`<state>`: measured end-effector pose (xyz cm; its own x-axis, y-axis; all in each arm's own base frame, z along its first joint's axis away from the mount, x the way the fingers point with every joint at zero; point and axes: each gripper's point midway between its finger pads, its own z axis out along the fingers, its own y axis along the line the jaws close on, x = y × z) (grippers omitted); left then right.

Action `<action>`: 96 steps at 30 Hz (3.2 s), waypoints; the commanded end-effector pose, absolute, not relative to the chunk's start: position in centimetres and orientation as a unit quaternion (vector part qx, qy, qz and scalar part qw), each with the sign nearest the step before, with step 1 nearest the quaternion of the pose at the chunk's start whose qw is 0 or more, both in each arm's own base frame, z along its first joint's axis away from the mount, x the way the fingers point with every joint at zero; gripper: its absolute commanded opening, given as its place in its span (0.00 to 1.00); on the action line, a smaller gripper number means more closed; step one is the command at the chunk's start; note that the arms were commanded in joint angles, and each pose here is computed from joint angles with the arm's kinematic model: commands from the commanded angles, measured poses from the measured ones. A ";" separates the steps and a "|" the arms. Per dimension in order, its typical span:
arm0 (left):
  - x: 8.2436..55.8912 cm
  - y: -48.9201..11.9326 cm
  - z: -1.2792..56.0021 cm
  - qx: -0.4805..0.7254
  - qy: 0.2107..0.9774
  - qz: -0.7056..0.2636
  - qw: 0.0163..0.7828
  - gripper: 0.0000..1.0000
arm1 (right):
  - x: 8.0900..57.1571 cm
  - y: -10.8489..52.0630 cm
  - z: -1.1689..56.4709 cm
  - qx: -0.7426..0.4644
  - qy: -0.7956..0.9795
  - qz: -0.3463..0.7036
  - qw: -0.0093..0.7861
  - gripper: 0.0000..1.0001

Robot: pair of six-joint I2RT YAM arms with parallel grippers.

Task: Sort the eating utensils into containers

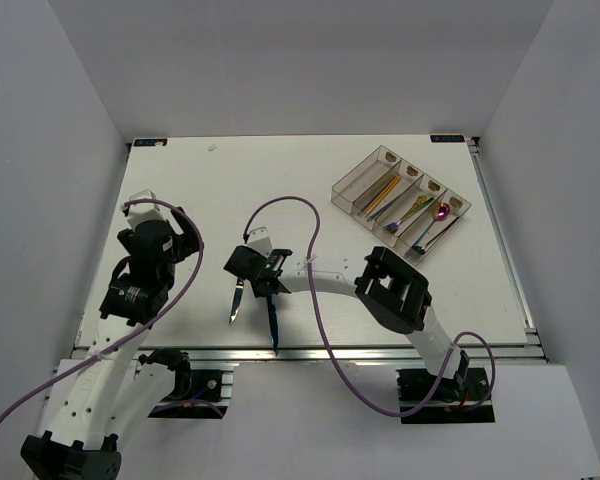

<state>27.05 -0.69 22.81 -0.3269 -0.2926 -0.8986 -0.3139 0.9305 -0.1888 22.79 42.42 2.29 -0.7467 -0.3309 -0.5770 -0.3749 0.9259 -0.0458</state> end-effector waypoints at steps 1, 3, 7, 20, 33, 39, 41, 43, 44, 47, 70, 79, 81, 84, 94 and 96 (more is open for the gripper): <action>26.9 -0.8 23.0 -0.186 0.812 0.001 0.554 0.98 | 22.1 41.6 1.4 -0.180 0.941 0.018 0.286 0.38; 26.9 -0.8 23.1 -0.186 0.811 0.001 0.555 0.98 | 21.5 41.3 0.7 -0.180 0.945 0.020 0.271 0.36; 26.9 -0.8 23.2 -0.187 0.809 0.001 0.557 0.98 | 20.8 40.4 -0.2 -0.184 0.950 0.005 0.253 0.36; 26.6 -0.5 23.6 -0.192 0.805 0.002 0.562 0.98 | 18.9 38.4 -3.4 -0.202 0.968 -0.014 0.149 0.33; 26.2 -0.4 24.2 -0.195 0.798 -0.002 0.571 0.98 | 19.4 34.9 -5.2 -0.208 0.970 -0.085 0.094 0.31; 26.2 -0.5 24.4 -0.194 0.795 -0.008 0.575 0.98 | 18.4 34.4 -7.3 -0.213 0.972 -0.079 0.065 0.00; 26.2 -0.6 24.4 -0.192 0.796 -0.008 0.574 0.98 | 18.7 34.6 -6.8 -0.212 0.972 -0.077 0.072 0.00; 26.1 -0.6 24.5 -0.192 0.795 -0.010 0.575 0.98 | 19.3 35.1 -6.0 -0.208 0.972 -0.069 0.089 0.00; 26.1 -0.6 24.6 -0.192 0.794 -0.011 0.577 0.98 | 19.6 35.7 -4.7 -0.206 0.972 -0.055 0.102 0.00; 26.2 -0.7 24.5 -0.191 0.795 -0.011 0.576 0.98 | 20.9 36.7 -1.6 -0.198 0.969 -0.032 0.144 0.00; 26.3 -0.6 24.2 -0.192 0.797 -0.007 0.573 0.98 | 24.7 35.8 5.5 -0.164 0.959 -0.016 0.231 0.00; 26.3 -0.6 24.2 -0.192 0.797 -0.007 0.573 0.98 | 25.3 35.7 6.6 -0.161 0.957 -0.007 0.240 0.00; 26.3 -0.5 24.3 -0.193 0.797 -0.006 0.573 0.98 | 25.6 35.4 6.9 -0.158 0.957 -0.008 0.242 0.00; 26.3 -0.6 24.2 -0.192 0.797 -0.007 0.572 0.98 | 26.4 35.0 7.6 -0.150 0.957 -0.002 0.249 0.00; 26.3 -0.6 24.2 -0.192 0.797 -0.007 0.572 0.98 | 33.0 32.1 12.0 -0.090 0.953 0.022 0.288 0.00; 26.3 -0.6 24.1 -0.191 0.798 -0.008 0.572 0.98 | 34.8 31.5 13.4 -0.073 0.949 0.033 0.303 0.00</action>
